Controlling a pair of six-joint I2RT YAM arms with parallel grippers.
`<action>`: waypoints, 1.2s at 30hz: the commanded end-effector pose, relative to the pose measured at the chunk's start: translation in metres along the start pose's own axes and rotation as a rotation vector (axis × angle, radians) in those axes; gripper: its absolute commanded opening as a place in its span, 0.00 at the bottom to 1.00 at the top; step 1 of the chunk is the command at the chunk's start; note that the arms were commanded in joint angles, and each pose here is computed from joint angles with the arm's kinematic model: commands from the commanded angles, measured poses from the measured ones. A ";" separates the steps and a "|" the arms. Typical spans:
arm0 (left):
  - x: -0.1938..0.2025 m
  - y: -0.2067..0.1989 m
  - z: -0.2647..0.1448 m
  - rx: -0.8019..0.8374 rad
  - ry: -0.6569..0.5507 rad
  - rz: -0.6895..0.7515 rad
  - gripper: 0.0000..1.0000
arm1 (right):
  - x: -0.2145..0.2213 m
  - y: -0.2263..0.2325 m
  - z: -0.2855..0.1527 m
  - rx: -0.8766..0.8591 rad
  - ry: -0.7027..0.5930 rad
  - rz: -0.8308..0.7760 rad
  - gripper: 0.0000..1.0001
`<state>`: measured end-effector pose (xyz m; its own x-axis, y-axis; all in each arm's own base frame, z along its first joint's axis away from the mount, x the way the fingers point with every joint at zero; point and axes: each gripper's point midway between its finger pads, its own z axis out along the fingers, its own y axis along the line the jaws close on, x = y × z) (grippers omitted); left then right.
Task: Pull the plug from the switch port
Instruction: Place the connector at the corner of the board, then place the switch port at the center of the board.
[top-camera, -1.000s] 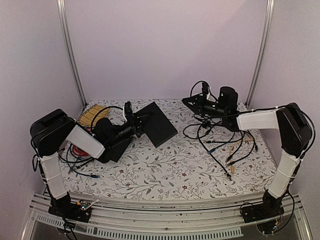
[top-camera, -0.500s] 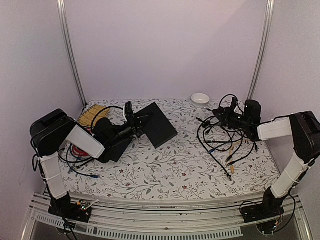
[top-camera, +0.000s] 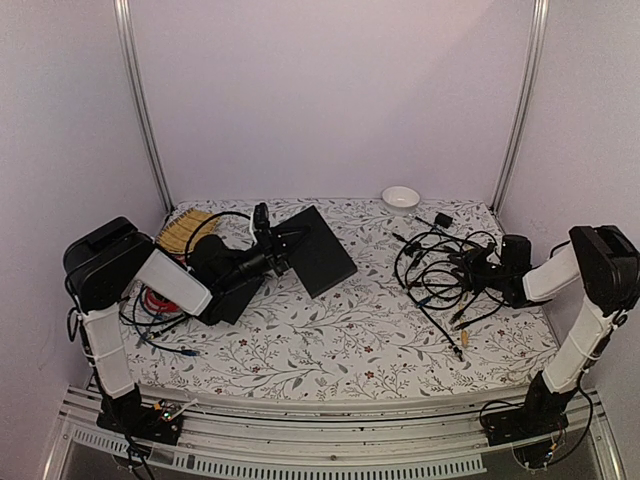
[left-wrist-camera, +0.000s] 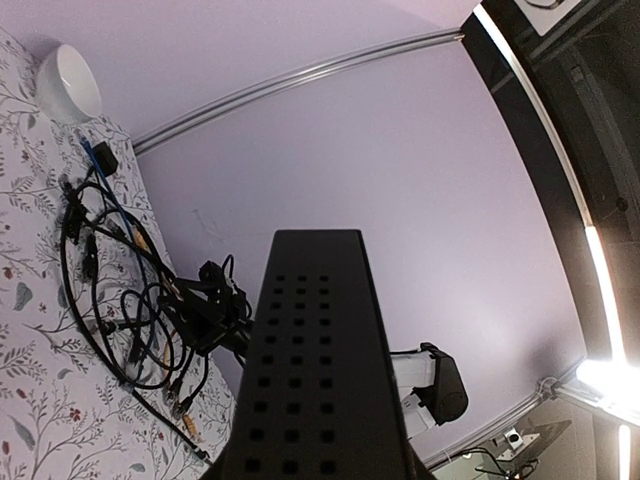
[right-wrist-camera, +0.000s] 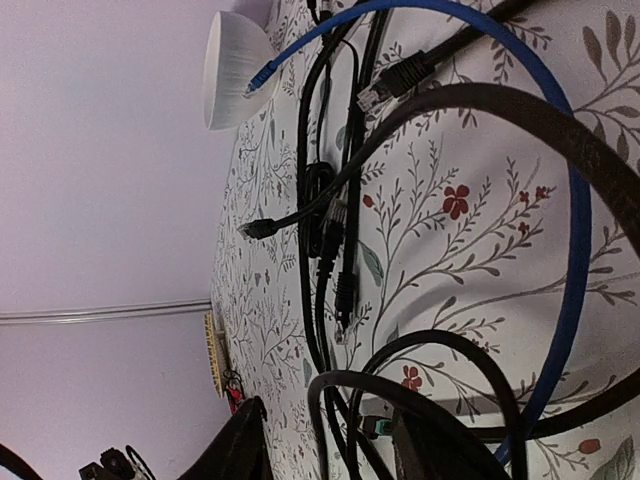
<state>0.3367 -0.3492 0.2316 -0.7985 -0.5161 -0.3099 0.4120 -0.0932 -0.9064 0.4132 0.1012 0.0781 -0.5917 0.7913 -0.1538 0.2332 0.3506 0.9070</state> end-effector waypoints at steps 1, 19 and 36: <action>-0.004 -0.026 0.011 0.113 0.017 0.036 0.00 | -0.004 0.001 0.000 -0.043 -0.010 0.053 0.44; 0.015 0.057 0.064 -0.077 0.264 -0.073 0.00 | -0.006 0.055 -0.029 -0.149 -0.042 -0.036 0.50; 0.058 0.166 0.105 -0.315 0.495 -0.149 0.00 | 0.023 0.104 -0.007 -0.178 0.048 -0.246 0.50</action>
<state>0.4081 -0.4671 0.0950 -0.9766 -0.1177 -0.1801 0.1618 0.1502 -0.9753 0.4167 0.1430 0.1745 -0.6303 0.7041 -0.3270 -0.0343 0.3956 0.9178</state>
